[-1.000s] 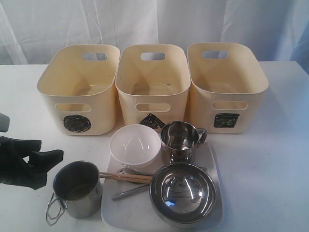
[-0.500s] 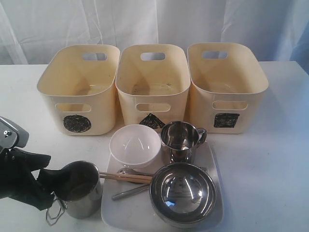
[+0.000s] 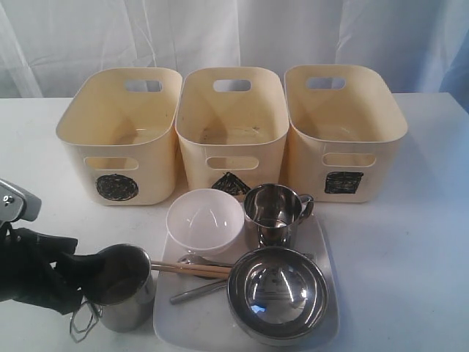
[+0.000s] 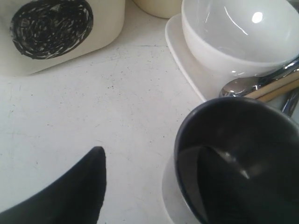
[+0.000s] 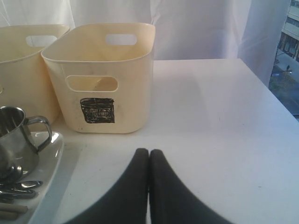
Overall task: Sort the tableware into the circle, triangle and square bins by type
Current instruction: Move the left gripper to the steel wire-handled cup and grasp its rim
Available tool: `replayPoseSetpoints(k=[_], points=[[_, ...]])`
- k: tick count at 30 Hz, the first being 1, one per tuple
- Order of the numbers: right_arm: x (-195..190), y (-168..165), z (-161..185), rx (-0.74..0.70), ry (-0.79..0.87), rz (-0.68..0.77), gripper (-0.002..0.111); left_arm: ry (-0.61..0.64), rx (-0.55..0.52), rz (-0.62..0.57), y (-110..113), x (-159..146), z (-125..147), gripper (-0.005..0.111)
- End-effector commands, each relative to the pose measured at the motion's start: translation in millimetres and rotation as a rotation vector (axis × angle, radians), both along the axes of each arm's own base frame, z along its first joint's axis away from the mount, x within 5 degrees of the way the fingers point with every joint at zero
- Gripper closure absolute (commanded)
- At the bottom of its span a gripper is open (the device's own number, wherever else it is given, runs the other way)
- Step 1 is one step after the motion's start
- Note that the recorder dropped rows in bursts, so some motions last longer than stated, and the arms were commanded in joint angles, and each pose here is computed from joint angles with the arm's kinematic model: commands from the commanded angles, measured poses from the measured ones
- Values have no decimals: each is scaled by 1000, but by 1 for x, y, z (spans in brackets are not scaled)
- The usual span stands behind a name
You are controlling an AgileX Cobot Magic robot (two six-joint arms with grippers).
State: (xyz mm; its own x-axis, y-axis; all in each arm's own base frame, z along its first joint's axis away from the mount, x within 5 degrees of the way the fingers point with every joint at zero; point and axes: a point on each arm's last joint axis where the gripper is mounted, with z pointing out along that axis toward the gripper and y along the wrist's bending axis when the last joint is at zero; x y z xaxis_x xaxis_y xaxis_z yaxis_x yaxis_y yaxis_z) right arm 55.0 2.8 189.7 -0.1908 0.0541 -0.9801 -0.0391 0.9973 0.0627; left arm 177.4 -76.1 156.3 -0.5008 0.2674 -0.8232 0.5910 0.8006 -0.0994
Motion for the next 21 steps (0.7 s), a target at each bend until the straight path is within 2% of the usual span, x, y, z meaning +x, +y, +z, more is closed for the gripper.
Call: replayPoseSetpoints(k=[1,7,12,17,19,21], points=[[0,0,0,2,-13,-3,108,11,-3,-3,-2,0,0,47],[0,0,0,2,-13,-3,108,23,-24,6,-2,0,0,47],[0,0,0,2,-13,-3,108,6,-18,-75,-11,-4,1,48],[0,0,0,2,-13,-3,108,66,132,-73,-15,-6,-5,48],[0,0,0,2,-13,-3,108,74,154,-71,-16,-6,-5,48],[0,0,0,2,-13,-3,108,68,131,-81,-19,-7,-4,50]])
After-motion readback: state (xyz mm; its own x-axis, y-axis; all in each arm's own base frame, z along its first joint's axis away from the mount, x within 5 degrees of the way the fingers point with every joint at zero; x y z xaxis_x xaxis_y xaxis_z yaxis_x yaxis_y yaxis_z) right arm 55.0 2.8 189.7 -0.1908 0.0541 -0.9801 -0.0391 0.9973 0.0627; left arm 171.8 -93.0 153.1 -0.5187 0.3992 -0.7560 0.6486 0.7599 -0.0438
